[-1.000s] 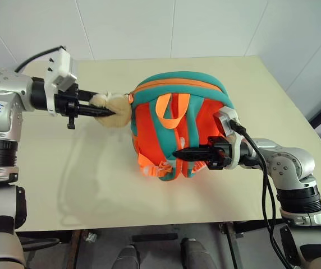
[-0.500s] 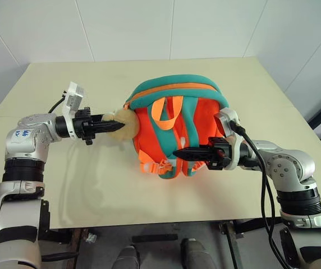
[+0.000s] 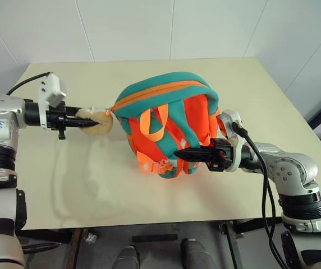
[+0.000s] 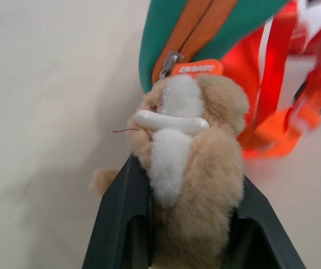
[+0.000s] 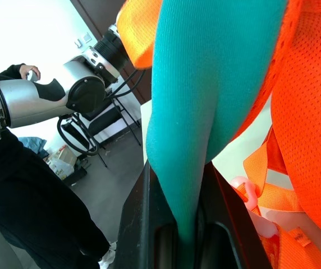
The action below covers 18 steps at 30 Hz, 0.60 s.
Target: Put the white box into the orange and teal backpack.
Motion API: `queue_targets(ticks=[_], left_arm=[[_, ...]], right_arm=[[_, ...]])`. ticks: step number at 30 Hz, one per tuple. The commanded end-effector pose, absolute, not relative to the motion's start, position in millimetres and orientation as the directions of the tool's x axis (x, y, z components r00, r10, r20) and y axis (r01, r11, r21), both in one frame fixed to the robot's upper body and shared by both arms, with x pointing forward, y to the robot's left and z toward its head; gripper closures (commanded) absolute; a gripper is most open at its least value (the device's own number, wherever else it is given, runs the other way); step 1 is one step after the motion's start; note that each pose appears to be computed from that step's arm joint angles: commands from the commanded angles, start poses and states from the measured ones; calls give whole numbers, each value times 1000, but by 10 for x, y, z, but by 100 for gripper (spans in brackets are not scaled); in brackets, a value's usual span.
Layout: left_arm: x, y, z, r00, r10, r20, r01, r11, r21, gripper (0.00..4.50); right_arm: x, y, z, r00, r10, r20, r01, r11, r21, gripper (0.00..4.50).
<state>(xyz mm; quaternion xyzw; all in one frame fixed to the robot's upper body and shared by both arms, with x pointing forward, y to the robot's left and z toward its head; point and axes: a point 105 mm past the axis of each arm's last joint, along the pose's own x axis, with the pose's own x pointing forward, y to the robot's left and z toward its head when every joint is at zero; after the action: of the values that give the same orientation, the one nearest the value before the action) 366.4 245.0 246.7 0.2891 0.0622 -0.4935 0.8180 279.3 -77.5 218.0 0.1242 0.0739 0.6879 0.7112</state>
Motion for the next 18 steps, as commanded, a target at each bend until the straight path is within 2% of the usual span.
queue_targets(ticks=[1, 5, 9, 13, 18], left_arm=[[3779, 2557, 2193, 583, -671, -458, 789, 332, 517, 348], [3874, 2396, 2029, 583, -672, -456, 763, 262, 591, 348], [3973, 2202, 2058, 602, -695, -394, 706, 231, 670, 348], [4028, 2053, 1972, 594, -703, -390, 694, 203, 691, 348], [3923, 1631, 1932, 429, -847, -313, 779, 171, 604, 348]], right_arm=[[2742, -797, 2284, 25, 995, 97, -970, 1, 242, 450], [2741, -800, 2284, 25, 995, 96, -970, 1, 243, 450], [2741, -802, 2283, 27, 995, 95, -970, 4, 243, 450], [2732, -786, 2273, 25, 995, 98, -969, 1, 247, 450], [2719, -779, 2263, 25, 994, 102, -968, -2, 252, 450]])
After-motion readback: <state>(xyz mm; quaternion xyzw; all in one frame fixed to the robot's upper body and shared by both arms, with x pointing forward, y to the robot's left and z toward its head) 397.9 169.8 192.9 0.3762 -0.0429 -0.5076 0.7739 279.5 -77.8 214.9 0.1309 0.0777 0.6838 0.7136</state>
